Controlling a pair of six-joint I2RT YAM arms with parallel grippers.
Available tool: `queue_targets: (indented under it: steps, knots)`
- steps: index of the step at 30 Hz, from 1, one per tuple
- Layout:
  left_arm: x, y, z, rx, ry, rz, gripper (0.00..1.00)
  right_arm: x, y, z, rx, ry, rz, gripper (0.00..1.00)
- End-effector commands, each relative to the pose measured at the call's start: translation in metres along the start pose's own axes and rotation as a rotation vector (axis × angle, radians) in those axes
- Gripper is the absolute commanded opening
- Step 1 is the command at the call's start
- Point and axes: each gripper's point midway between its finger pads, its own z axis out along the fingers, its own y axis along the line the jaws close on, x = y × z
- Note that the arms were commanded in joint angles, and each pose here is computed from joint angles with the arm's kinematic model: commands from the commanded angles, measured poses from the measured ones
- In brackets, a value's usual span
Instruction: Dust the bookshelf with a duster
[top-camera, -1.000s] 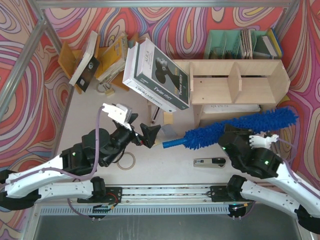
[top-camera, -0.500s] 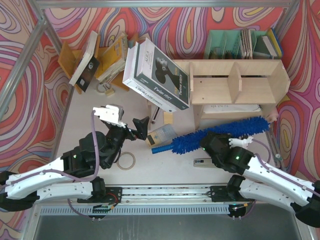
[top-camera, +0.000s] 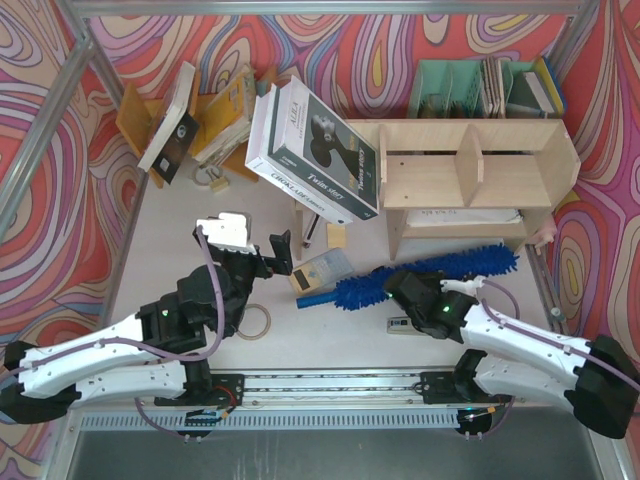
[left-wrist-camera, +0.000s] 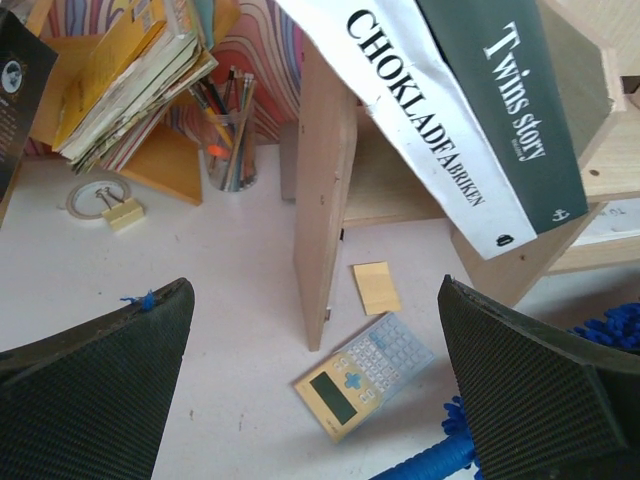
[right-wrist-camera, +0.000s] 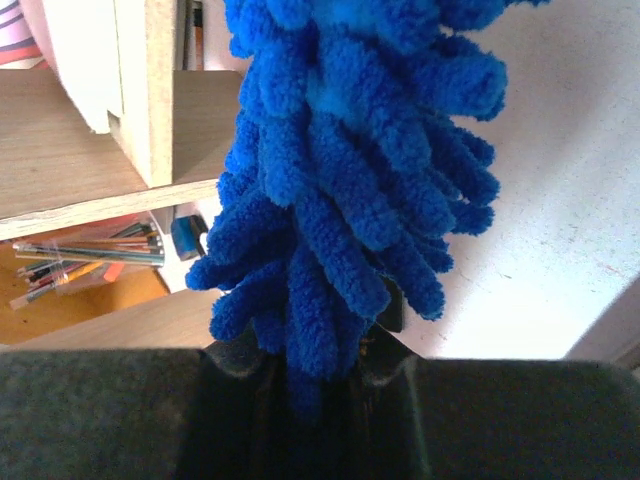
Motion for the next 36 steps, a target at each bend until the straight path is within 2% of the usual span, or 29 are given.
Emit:
queue_targets:
  steps: [1, 12, 17, 21, 23, 27, 33, 36]
  knots:
    - [0.006, 0.012, 0.002, -0.054, -0.010, -0.010, 0.98, 0.005, 0.006, 0.009, -0.010, 0.006, 0.111, 0.00]
    - [0.019, 0.018, 0.007, -0.084, 0.006, -0.005, 0.99, 0.013, -0.009, 0.025, 0.044, 0.014, 0.084, 0.11]
    - [0.023, 0.019, 0.010, -0.095, 0.010, 0.000, 0.98, 0.013, -0.010, 0.026, 0.054, 0.012, 0.078, 0.19]
    - [0.023, 0.019, 0.011, -0.096, 0.012, 0.001, 0.98, 0.012, -0.011, 0.026, 0.061, 0.010, 0.073, 0.31]
    - [0.023, 0.019, 0.011, -0.097, 0.015, 0.002, 0.99, 0.012, -0.013, 0.025, 0.070, 0.010, 0.062, 0.43]
    - [0.023, 0.021, 0.012, -0.106, 0.016, -0.005, 0.99, 0.012, -0.013, 0.023, 0.076, 0.017, 0.058, 0.54]
    - [0.021, 0.026, 0.011, -0.125, 0.015, -0.020, 0.98, 0.007, -0.009, 0.018, 0.052, 0.021, 0.044, 0.63]
    - [0.021, 0.032, 0.011, -0.160, 0.012, -0.025, 0.98, -0.002, 0.004, 0.013, 0.008, -0.003, -0.014, 0.67]
